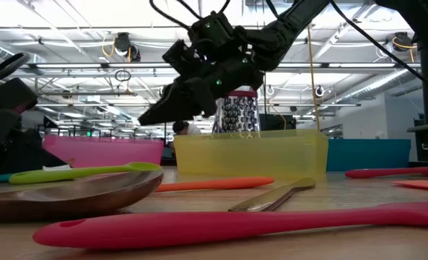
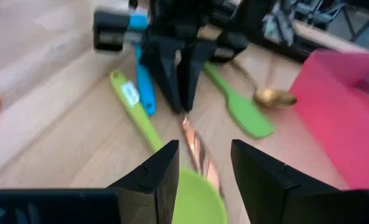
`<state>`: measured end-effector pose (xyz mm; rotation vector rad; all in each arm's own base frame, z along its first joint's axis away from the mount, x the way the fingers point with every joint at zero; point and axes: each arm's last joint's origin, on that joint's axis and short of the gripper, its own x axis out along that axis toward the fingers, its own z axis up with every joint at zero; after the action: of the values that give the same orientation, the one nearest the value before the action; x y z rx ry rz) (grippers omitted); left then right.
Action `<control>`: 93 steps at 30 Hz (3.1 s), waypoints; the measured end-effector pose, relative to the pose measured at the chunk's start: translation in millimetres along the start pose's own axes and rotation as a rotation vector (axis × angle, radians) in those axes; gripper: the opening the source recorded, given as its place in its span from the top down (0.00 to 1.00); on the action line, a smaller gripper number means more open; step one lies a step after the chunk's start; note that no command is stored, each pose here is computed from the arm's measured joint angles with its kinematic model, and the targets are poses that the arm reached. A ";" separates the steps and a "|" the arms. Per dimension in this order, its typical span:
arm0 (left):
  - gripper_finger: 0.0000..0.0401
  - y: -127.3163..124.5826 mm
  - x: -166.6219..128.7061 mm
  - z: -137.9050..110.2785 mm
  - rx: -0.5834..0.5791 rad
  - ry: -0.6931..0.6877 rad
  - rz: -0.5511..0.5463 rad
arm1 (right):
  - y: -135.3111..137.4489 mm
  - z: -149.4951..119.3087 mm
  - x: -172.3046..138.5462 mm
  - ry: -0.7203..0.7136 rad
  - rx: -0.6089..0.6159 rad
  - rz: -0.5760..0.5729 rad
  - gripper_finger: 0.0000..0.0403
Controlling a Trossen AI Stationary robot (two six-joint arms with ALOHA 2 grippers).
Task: Pick & Place Kitchen Items
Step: Put the brown table knife into the yellow bin
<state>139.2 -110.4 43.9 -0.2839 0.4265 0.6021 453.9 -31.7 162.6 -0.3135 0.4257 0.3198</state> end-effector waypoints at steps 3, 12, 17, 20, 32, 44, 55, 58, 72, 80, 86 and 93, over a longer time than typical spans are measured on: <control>0.88 -2.2 1.1 1.7 -0.027 -0.017 -0.006 | 1.6 0.0 0.6 0.001 -0.016 0.005 0.65; 0.87 -11.2 3.6 7.2 -0.067 -0.072 -0.038 | 1.1 1.9 0.6 -0.013 -0.094 -0.002 0.65; 0.87 -15.5 8.6 13.4 -0.065 -0.095 -0.039 | 1.9 -0.2 0.6 0.007 -0.089 0.007 0.65; 0.87 -17.4 11.9 17.6 -0.049 -0.117 -0.032 | 2.5 -1.3 0.6 0.018 -0.086 0.013 0.65; 0.87 -24.8 16.4 28.5 -0.038 -0.174 -0.043 | 6.8 -6.4 0.8 0.072 -0.257 0.048 0.65; 0.87 -32.6 14.4 35.9 -0.122 -0.219 -0.085 | 17.9 -8.9 4.2 0.158 -0.528 -0.042 0.65; 0.87 -35.7 13.4 39.2 -0.152 -0.232 -0.106 | 19.2 -15.8 3.2 0.135 -0.607 -0.125 0.68; 0.87 -35.8 13.4 39.3 -0.163 -0.231 -0.107 | 19.1 -15.7 3.0 0.126 -0.634 -0.136 0.74; 0.88 -39.5 17.5 48.9 -0.193 -0.237 -0.149 | 20.9 -16.7 3.5 0.131 -0.653 -0.123 0.98; 0.87 -39.6 20.6 52.1 -0.210 -0.233 -0.158 | 28.9 -14.3 5.5 0.134 -0.649 -0.110 0.99; 0.87 -41.7 19.6 55.0 -0.202 -0.248 -0.172 | 43.2 -9.4 8.9 0.187 -0.597 -0.153 1.00; 0.87 -46.1 15.8 66.5 -0.179 -0.336 -0.170 | 69.8 6.1 4.7 0.258 -0.542 -0.172 1.00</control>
<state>198.7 -114.1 100.9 -0.3779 0.0237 0.5097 434.6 34.6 149.9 -0.9224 0.5582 0.2221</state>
